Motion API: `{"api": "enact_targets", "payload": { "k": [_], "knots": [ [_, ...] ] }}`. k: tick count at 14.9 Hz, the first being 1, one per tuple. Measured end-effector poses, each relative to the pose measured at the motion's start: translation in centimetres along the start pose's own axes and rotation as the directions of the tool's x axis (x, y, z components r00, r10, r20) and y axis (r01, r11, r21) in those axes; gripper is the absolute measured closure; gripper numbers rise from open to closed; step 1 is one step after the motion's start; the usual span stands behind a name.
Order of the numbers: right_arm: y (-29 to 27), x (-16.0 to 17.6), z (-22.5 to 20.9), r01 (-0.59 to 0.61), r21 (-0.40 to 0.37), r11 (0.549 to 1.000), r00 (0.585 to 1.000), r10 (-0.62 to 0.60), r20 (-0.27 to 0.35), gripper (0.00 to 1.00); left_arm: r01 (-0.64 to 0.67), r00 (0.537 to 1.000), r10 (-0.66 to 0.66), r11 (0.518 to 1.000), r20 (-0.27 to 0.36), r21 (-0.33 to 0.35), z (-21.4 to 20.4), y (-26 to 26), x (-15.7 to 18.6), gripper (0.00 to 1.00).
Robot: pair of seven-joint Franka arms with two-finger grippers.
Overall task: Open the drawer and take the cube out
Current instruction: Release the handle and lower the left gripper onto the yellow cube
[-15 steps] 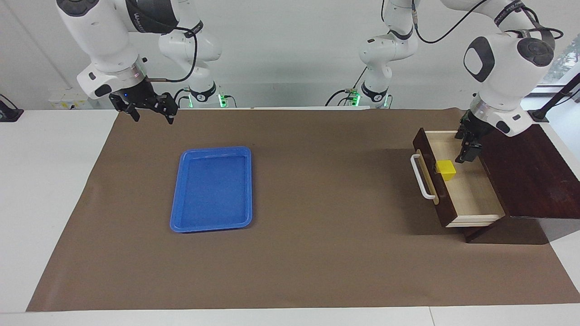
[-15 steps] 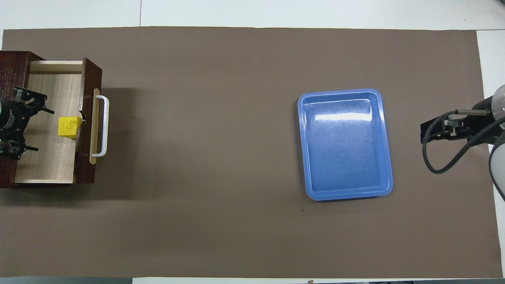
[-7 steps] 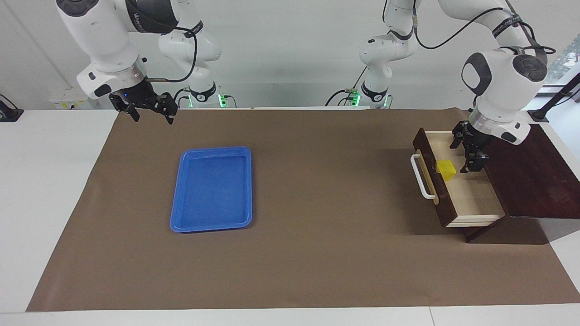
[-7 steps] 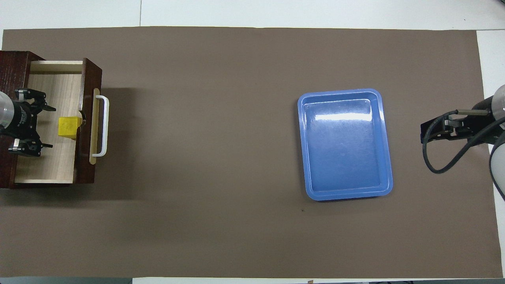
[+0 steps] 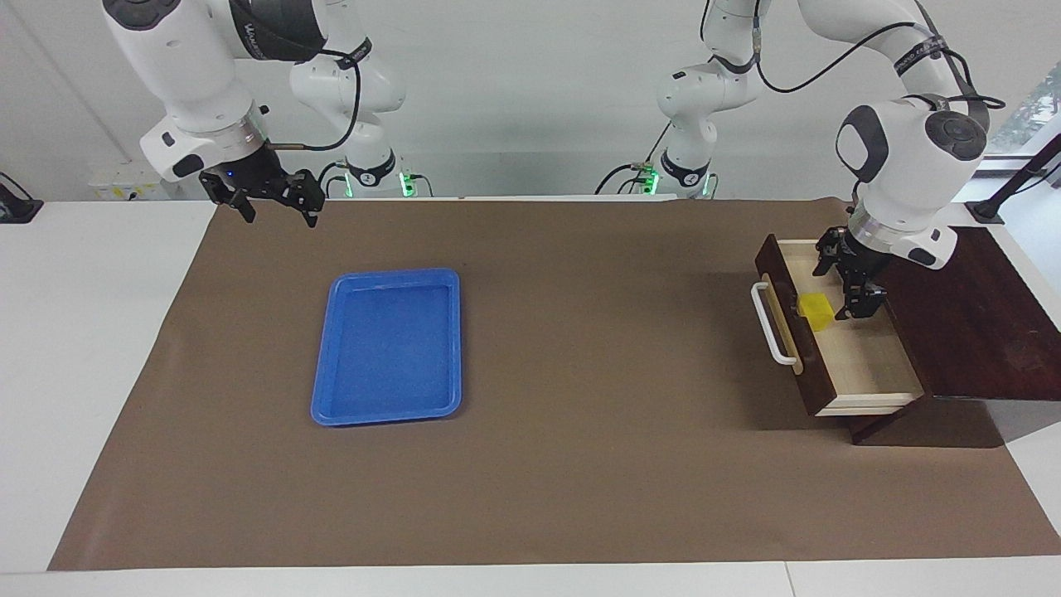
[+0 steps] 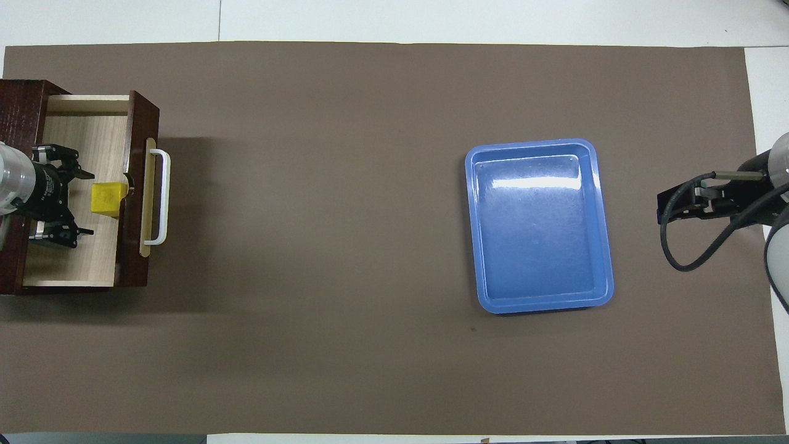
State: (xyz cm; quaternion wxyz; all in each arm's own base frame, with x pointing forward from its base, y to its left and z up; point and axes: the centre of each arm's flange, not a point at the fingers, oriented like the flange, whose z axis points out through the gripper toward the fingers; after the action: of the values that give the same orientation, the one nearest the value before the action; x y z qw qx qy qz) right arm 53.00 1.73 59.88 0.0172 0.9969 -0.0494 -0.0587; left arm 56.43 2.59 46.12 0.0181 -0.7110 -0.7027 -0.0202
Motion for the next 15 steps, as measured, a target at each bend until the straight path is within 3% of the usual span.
{"api": "enact_targets", "payload": {
  "k": [11,12,14,15],
  "knots": [
    [0.0,0.1,-0.1,0.0,0.001,1.0,1.0,0.0,-0.01,0.0,-0.003,1.0,0.003,1.0,0.002,0.009,1.7,-0.5,-0.4,0.03],
    [0.0,0.1,-0.1,0.0,0.001,1.0,1.0,0.0,-0.01,0.0,-0.003,1.0,0.003,1.0,0.002,0.006,1.7,-0.4,-0.4,0.11],
    [0.0,0.1,-0.1,0.0,0.001,1.0,1.0,0.0,-0.01,0.0,-0.003,1.0,0.003,1.0,0.002,0.005,1.7,-0.4,-0.4,0.39],
    [0.0,0.1,-0.1,-0.001,0.001,1.0,1.0,0.001,-0.01,0.0,-0.004,1.0,0.004,1.0,0.002,0.004,1.7,-0.4,-0.4,0.45]
  ]
}}
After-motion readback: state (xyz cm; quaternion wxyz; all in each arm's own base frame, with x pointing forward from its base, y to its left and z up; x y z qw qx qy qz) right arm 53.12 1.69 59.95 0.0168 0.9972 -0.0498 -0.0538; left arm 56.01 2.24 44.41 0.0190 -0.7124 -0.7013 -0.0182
